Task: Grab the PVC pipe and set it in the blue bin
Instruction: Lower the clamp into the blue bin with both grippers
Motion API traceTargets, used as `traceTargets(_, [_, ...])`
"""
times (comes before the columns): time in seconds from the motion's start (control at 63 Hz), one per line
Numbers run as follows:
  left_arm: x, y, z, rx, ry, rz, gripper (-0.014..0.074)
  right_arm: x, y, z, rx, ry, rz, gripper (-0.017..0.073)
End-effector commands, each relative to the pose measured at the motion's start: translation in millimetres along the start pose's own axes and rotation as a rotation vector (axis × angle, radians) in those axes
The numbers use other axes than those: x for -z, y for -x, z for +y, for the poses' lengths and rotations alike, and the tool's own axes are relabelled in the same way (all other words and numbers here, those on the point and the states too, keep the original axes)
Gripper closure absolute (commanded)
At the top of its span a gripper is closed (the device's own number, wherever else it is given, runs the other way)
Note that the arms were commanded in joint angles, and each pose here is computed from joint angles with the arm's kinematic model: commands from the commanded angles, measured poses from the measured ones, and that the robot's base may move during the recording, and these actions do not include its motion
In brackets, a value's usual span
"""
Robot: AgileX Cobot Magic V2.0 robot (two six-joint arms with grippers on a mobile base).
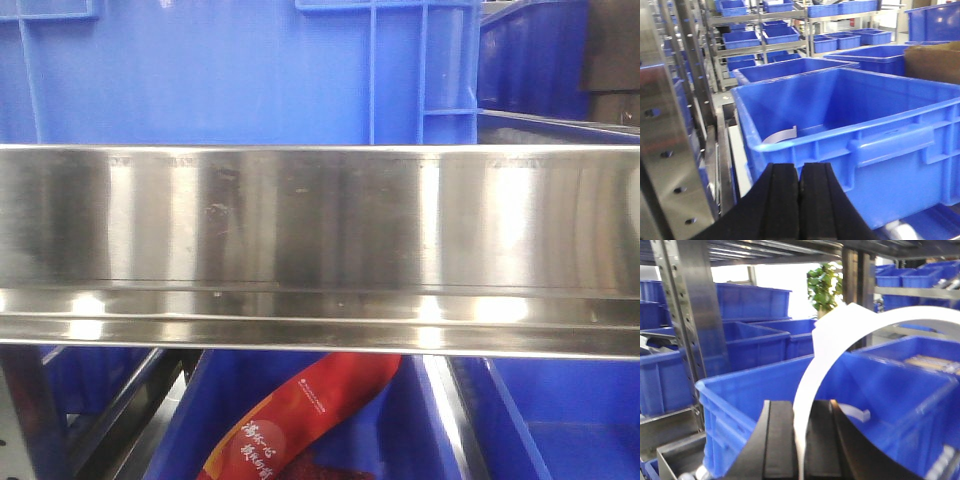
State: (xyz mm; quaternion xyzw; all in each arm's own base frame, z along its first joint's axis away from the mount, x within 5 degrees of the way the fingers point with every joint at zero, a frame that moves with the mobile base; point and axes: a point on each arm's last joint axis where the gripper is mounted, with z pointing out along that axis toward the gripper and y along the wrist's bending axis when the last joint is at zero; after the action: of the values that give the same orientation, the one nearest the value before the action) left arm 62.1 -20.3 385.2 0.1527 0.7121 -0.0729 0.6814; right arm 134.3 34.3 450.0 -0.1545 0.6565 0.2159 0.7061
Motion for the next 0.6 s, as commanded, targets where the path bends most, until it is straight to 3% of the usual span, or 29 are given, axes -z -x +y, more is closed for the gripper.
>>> traceTargets(0.0, [1, -2, 2.5, 0.004, 0.036, 0.009, 0.0704, -9, 12, -2.8, 0.004, 0.028, -0.02, 0.0721])
traceTargets(0.143, [2, -2, 7.2, -0.008, 0.107, 0.014, 0.0704, -30, 15, -9.3, 0.025, 0.079, 0.009, 0.0721])
traceTargets(0.27, [2, -3, 13.2, -0.04, 0.193, 0.024, 0.0704, -52, 8, -15.0, 0.007, 0.089, 0.041, 0.0721])
traceTargets(0.587, [5, -4, 23.0, -0.051, 0.347, 0.053, 0.0704, -97, -2, -18.3, 0.089, -0.007, 0.071, 0.0721])
